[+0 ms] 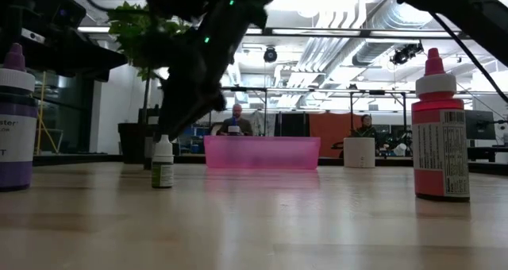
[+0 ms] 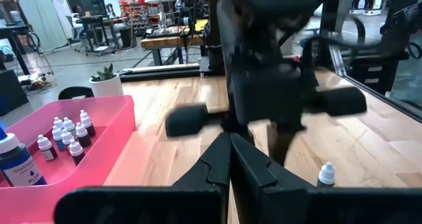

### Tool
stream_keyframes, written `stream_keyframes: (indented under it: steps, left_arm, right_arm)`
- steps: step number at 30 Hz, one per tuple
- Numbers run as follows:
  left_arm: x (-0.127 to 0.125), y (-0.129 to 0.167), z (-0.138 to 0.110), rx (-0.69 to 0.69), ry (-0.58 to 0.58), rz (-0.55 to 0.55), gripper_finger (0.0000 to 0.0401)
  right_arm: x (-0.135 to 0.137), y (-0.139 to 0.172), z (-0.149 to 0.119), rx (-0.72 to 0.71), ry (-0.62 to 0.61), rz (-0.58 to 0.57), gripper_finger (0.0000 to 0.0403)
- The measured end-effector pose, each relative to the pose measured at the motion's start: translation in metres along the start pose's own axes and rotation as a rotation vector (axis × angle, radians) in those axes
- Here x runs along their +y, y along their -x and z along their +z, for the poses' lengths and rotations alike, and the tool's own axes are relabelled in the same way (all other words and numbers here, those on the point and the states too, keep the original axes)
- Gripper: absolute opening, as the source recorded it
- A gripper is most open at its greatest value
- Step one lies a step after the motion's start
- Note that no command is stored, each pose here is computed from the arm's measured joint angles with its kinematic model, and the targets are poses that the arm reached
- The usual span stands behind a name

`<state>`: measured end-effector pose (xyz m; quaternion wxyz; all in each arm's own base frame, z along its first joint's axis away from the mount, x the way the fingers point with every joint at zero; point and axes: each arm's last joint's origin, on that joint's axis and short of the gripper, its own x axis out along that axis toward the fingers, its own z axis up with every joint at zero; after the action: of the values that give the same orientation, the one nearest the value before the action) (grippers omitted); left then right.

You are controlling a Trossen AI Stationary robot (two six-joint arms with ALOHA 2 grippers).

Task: Pick & Place food coloring
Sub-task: Put the small black food coloring bottle into the red bin

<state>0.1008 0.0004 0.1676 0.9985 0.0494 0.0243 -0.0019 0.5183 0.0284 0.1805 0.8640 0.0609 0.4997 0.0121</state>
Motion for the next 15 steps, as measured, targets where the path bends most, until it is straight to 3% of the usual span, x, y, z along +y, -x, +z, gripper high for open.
stream_keyframes:
  steps: [7, 15]
  left_arm:
    - [0.000, 0.000, 0.000, 0.000, 0.000, -0.001, 0.0000]
    - [0.000, 0.000, 0.000, 0.000, 0.000, -0.001, 0.0000]
  right_arm:
    - [0.003, 0.040, 0.003, 0.019, -0.026, -0.034, 0.0035]
    - [0.002, 0.086, 0.001, 0.032, -0.205, -0.170, 0.0035]
